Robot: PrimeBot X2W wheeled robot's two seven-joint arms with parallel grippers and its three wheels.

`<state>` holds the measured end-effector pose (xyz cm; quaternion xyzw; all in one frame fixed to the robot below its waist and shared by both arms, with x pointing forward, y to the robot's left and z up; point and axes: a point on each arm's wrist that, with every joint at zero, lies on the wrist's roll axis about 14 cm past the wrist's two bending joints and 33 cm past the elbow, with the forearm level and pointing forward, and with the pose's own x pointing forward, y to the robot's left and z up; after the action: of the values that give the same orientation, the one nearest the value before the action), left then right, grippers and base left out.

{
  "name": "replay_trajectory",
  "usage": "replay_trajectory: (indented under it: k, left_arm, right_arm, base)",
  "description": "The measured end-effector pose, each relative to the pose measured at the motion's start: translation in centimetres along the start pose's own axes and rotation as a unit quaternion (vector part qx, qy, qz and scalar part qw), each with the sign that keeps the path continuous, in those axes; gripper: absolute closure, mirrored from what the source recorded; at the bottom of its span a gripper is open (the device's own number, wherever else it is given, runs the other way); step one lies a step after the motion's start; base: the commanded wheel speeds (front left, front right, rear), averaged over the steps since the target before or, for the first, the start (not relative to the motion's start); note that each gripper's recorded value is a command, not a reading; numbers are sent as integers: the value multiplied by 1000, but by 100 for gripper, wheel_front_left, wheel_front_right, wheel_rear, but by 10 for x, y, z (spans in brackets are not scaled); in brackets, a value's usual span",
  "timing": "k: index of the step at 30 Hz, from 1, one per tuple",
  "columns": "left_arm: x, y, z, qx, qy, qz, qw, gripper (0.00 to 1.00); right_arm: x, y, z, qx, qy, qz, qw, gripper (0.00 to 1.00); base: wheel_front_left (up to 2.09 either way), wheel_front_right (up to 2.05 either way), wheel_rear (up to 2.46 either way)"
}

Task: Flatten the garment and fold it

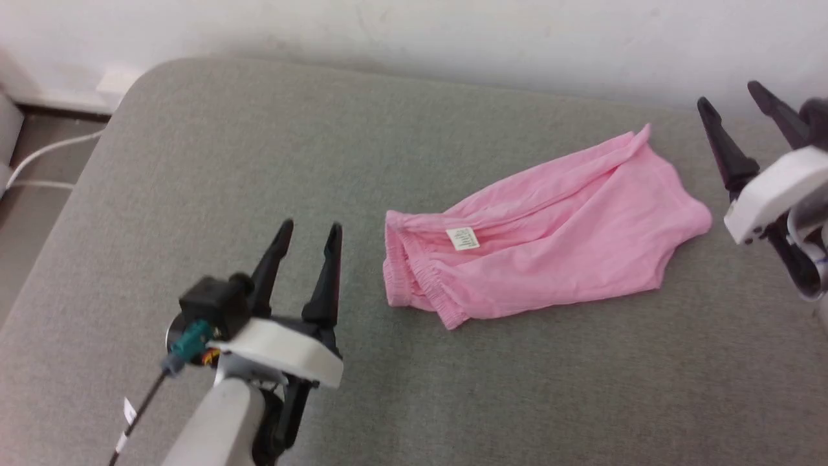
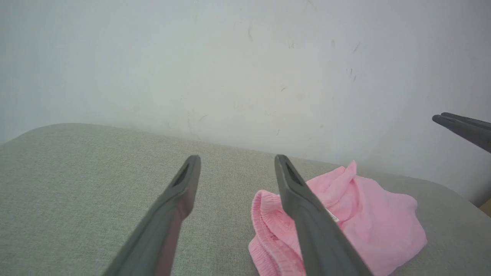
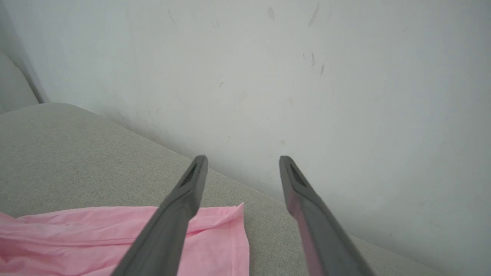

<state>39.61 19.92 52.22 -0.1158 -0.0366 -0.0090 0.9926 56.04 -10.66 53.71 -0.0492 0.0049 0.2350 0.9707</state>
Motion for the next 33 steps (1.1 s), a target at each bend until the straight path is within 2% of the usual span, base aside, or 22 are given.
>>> replay_trajectory:
  k: [6, 12, 19, 27, 33]
  left_arm:
    - [-23, -14, -21, 11, 24, -3, 1000, 0]
    - [-32, -38, -46, -13, 75, -16, 997, 0]
    - [-32, -55, -75, -20, 157, -29, 987, 0]
    - [-16, -58, -102, -7, 229, -22, 973, 0]
    - [-6, -44, -126, 16, 275, 13, 961, 0]
  right_arm:
    - [-44, -10, 13, 27, -53, -49, 997, 0]
    - [-102, -12, 21, 46, -111, -116, 986, 0]
    - [-161, 0, 12, 49, -121, -179, 975, 0]
    - [-187, -14, 11, 53, -113, -225, 966, 0]
    - [-192, -22, 2, 57, -101, -243, 963, 0]
  base:
    - [0, 0, 0]
    - [0, 0, 0]
    - [0, 0, 0]
    - [0, 0, 0]
    - [0, 0, 0]
